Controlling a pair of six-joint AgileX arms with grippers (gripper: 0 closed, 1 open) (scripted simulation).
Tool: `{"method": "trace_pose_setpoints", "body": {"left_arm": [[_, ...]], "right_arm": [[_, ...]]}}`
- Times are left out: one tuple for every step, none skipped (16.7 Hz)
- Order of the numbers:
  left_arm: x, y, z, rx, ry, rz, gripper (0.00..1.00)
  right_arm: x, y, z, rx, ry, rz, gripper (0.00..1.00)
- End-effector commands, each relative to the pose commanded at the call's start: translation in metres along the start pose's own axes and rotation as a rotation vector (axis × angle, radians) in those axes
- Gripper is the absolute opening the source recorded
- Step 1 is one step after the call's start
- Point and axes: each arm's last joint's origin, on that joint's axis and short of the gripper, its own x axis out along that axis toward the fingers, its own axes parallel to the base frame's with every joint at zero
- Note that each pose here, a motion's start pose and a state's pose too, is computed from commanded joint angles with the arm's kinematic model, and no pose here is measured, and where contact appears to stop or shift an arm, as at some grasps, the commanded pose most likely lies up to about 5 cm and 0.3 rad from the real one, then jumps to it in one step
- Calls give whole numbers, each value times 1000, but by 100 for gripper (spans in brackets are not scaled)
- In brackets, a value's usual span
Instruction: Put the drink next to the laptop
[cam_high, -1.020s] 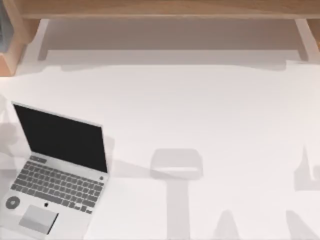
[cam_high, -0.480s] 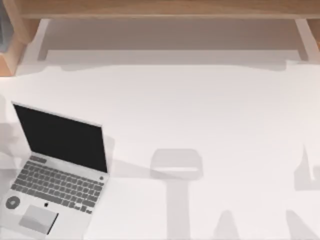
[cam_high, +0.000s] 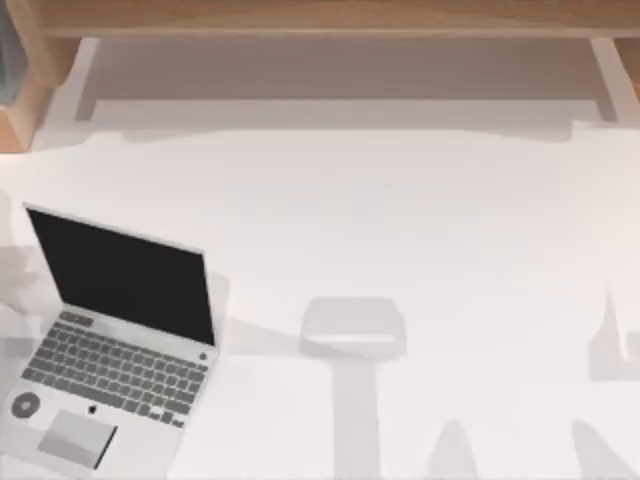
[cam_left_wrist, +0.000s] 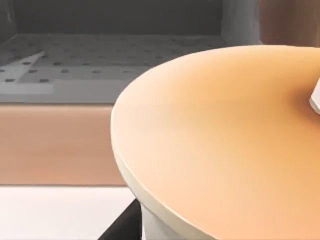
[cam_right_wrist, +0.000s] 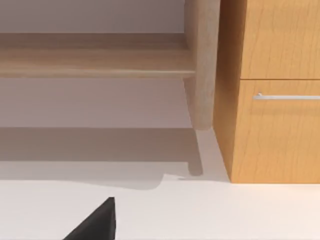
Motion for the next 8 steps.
{"method": "trace_pose_setpoints", "body": {"left_arm": [[0,0,0,0,0,0,0],[0,0,0,1,1,1,0],[0,0,0,1,1,1,0],[-1,0,2,1,1,1,0],[-1,0,4,1,1,1,0],[-1,0,6,1,1,1,0],[-1,0,8,1,1,1,0],[-1,0,10,1,1,1,0]], "right_arm": [[0,0,0,0,0,0,100],[0,0,0,0,0,0,100],[0,0,0,0,0,0,100],[0,0,0,0,0,0,100],[0,0,0,0,0,0,100],[0,0,0,0,0,0,100],[0,0,0,0,0,0,100],[0,0,0,0,0,0,100]]}}
